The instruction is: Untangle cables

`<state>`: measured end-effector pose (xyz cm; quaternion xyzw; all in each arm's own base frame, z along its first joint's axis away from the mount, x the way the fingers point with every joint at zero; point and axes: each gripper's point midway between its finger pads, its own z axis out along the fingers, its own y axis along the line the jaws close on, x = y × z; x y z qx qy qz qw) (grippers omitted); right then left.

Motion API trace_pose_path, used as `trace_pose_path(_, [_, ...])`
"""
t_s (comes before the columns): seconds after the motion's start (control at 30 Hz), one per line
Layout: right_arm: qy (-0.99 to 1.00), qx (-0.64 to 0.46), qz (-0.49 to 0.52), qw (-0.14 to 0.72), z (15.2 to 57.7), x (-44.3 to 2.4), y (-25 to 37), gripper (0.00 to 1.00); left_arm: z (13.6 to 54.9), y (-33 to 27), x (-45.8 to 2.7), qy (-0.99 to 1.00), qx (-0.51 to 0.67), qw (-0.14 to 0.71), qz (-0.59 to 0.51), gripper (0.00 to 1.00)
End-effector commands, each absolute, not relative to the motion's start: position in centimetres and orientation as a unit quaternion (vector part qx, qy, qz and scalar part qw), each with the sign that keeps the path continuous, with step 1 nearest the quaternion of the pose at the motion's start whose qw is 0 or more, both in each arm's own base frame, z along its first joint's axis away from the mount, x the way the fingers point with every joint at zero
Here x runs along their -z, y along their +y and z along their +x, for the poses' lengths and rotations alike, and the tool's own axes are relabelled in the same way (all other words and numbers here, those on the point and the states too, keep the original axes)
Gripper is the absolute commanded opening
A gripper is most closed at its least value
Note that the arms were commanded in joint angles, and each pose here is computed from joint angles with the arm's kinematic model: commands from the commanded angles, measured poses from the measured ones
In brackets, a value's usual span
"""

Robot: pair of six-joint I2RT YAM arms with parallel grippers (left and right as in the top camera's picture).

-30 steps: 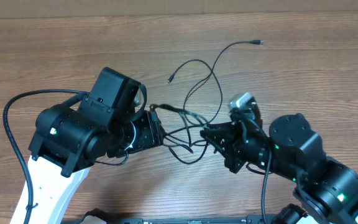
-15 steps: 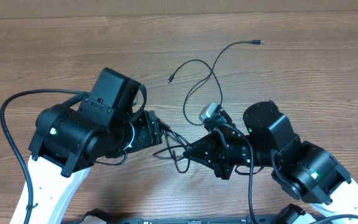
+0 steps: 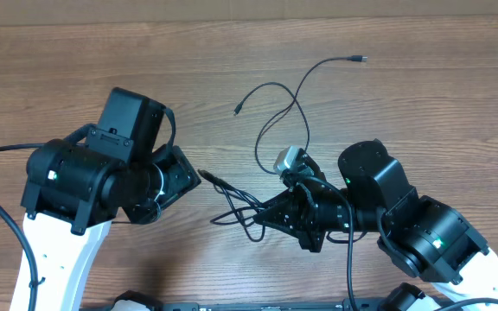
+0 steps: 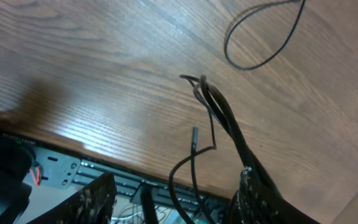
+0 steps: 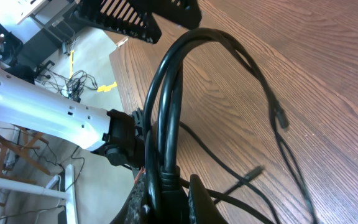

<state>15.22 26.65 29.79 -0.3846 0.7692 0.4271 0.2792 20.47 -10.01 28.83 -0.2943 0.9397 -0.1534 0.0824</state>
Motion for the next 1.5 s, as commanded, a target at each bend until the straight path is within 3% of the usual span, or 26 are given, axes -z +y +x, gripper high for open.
trace_pose_path(0.0, [0.754,-0.433,-0.397,0.294,15.0,-30.8,26.8,0.04,21.0,-10.0,-29.6,0.931,0.168,0.093,-0.310,0.63])
trace_pose_path(0.47, [0.747,-0.441,-0.400,0.296,14.9,-31.2,27.0,0.04,21.4,-9.5,-29.6,0.892,0.175,0.083,-0.408,0.56])
trace_pose_path(0.97, [0.723,-0.465,-0.414,0.299,14.3,-32.3,27.5,0.04,22.1,-9.5,-28.8,0.845,0.166,0.057,-0.505,0.58])
trace_pose_path(1.2, [0.714,-0.472,-0.422,0.300,13.9,-32.6,27.9,0.04,23.3,-11.6,-27.6,0.855,0.177,0.009,-0.488,0.58])
trace_pose_path(1.33, [0.708,-0.473,-0.423,0.310,14.2,-33.0,28.0,0.04,23.9,-13.1,-27.2,0.869,0.195,-0.015,-0.455,0.44])
trace_pose_path(1.4, [0.705,-0.474,-0.424,0.314,14.4,-33.1,28.2,0.04,24.2,-13.5,-27.0,0.875,0.196,-0.015,-0.443,0.07])
trace_pose_path(1.47, [0.705,-0.474,-0.424,0.314,14.5,-33.0,28.3,0.04,24.3,-13.6,-26.9,0.878,0.196,-0.015,-0.436,0.04])
